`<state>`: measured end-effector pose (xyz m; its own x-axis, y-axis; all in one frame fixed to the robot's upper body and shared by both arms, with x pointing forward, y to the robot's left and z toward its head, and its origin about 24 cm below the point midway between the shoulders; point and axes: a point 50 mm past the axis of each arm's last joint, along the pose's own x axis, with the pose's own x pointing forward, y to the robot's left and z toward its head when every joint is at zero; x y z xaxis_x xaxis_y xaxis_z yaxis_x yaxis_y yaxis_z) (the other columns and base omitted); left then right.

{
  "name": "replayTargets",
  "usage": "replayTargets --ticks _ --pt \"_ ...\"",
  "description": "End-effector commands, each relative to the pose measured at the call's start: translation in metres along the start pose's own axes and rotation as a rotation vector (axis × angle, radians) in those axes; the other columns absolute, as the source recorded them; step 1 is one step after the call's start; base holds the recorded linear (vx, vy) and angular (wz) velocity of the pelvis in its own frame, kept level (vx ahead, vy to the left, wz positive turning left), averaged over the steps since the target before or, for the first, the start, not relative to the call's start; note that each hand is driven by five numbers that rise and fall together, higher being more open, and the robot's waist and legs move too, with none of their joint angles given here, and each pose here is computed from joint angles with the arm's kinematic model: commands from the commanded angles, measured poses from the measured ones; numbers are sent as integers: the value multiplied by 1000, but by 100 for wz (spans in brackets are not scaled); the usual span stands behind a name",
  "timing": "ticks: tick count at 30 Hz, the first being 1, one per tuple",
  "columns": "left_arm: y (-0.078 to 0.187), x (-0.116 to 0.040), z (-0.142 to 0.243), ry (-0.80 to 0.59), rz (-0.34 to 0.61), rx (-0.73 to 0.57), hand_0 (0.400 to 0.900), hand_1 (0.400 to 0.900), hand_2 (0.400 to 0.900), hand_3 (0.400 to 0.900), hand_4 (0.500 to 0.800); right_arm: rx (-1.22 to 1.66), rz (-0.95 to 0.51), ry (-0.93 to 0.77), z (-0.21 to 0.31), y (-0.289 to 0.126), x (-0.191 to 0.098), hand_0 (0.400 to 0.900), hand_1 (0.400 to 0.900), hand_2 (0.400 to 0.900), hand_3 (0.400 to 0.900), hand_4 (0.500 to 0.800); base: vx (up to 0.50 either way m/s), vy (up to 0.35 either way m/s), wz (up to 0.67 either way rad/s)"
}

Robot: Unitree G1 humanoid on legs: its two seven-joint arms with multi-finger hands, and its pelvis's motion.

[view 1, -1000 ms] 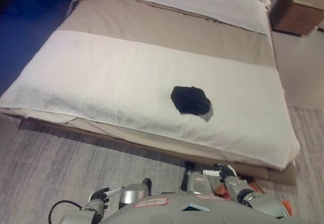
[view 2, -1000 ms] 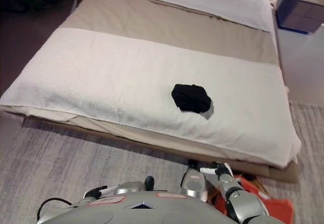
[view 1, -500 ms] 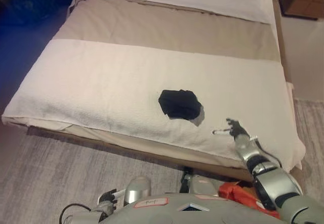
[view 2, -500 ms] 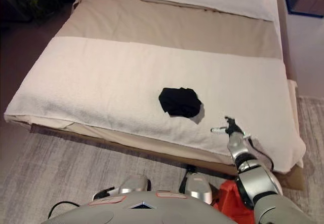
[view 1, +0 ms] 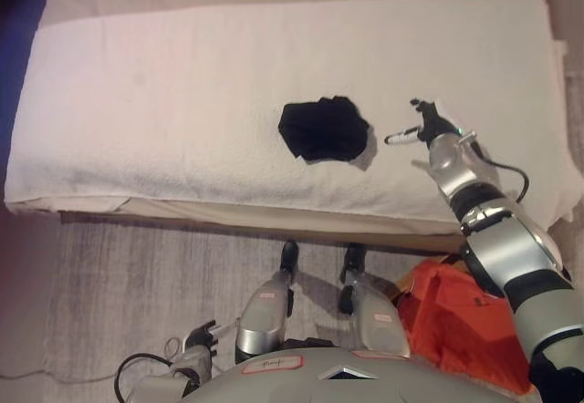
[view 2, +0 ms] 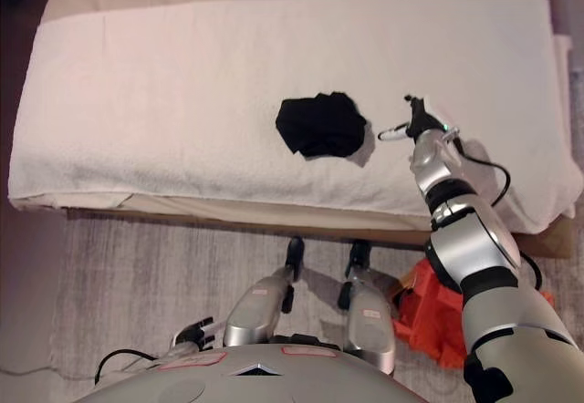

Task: Put the clothes on the bed into the basket.

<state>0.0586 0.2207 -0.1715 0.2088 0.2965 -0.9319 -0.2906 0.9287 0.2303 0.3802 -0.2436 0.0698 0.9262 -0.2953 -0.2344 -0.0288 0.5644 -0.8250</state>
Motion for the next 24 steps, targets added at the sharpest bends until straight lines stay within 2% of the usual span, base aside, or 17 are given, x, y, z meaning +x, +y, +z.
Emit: replayTargets --ticks 1,15,24 --pt "28 1 -4 28 108 31 900 900 900 900 800 -23 -127 -168 63 -47 6 900 900 900 900 800 0 0 0" --pt "31 3 22 -33 138 -6 900 900 900 900 800 66 -59 -352 138 -29 -8 900 900 900 900 800 -11 -5 4" --pt "35 4 36 -77 148 -22 900 900 900 900 800 99 -84 -410 162 -45 -13 900 900 900 900 800 -46 -12 8"
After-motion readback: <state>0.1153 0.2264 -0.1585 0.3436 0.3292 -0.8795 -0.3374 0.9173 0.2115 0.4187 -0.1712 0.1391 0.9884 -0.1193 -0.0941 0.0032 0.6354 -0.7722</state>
